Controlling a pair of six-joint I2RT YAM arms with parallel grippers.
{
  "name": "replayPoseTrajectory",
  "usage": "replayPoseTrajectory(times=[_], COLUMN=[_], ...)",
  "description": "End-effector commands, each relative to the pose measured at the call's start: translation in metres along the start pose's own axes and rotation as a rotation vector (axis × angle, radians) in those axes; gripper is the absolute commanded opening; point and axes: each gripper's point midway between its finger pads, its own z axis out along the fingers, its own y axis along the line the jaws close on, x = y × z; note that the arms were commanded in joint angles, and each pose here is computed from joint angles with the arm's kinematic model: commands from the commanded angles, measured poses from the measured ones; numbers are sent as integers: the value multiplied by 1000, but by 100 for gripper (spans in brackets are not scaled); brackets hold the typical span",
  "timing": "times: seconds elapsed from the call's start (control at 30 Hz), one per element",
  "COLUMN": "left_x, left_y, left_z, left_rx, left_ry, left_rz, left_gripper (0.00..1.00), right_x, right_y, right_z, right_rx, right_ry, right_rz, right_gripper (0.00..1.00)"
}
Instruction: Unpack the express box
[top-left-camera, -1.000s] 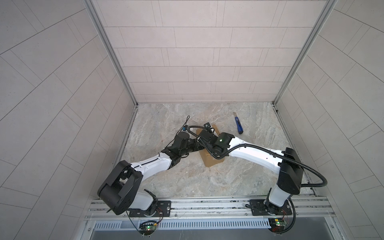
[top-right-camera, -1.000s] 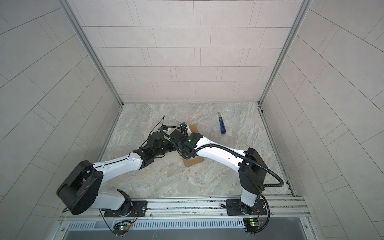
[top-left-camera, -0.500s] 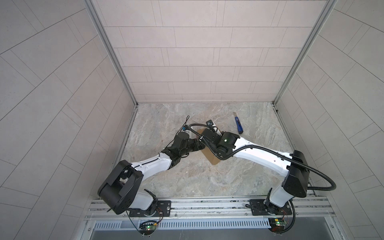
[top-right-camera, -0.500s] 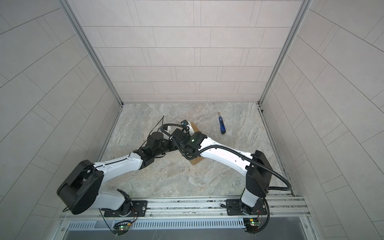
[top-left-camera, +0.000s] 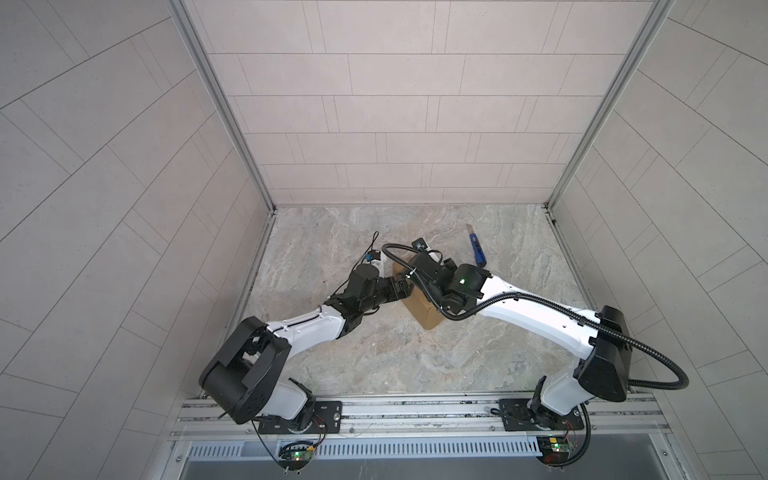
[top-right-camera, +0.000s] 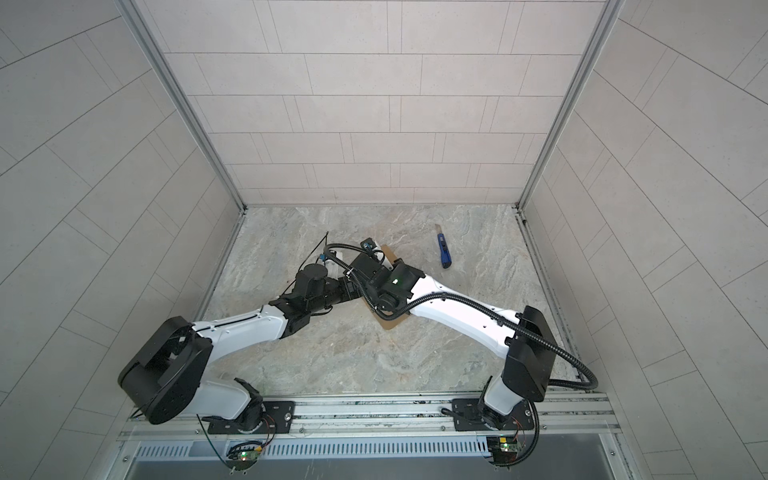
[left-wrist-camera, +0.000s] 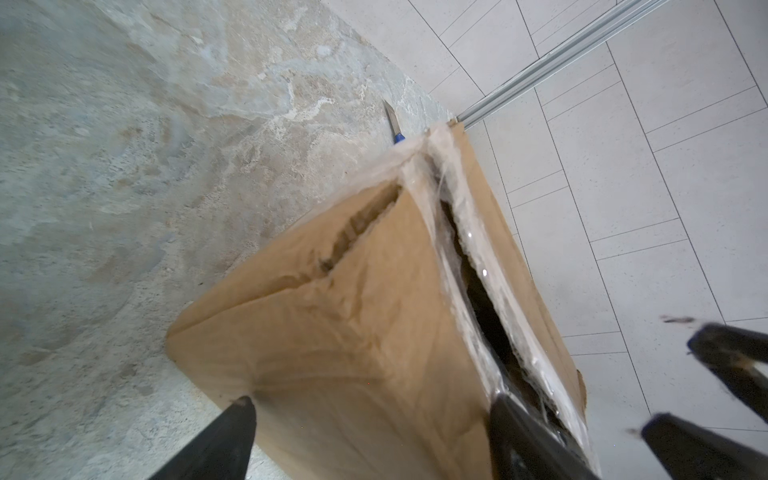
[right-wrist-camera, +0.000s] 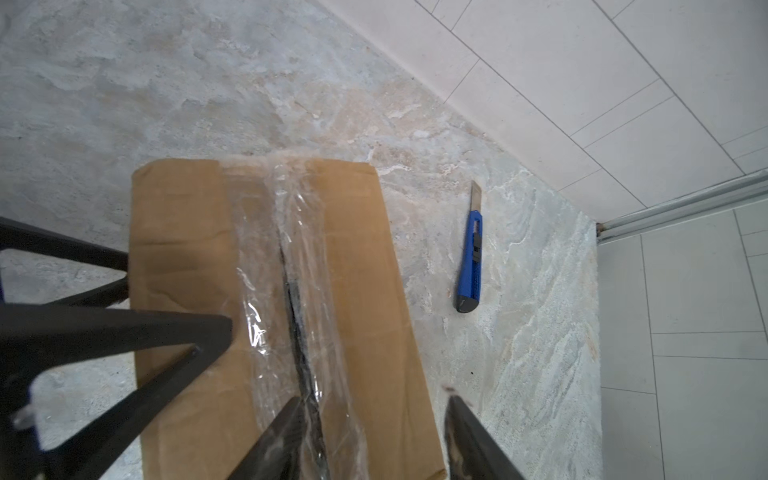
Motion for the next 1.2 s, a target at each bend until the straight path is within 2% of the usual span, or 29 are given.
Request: replayPoseTrajectory(times=[0.0,0.2,0.37,0.8,0.87,1.03,1.17], left_x=[34,36,38,43,43,45,47], left_y=[51,53,55,62,63,66,68], left_z=[-1,-2,-1,-5,-5,-5,-5], left_rx=[-169,-174,-174,-191,-191,-201,-204], left_ry=[97,99,102,107,109,113,116], left_rz=[-31,-32,-35,-40,-40,-44,-45], left_gripper=[90,90,90,90,90,90,90], right_x=[-2,-4,0,11,11,1,-10], right_y=[9,4,8,-11,-14,-29,-43], right_z=[9,23,36,59,60,47,33], right_rx=[-5,107,138,238,250,296,317], right_ry=[3,4,21,42,42,5,-30], right_rz=[-28,-80,-108,-99,-101,-90,-78], right_gripper=[60,60,59,56,50,26,22])
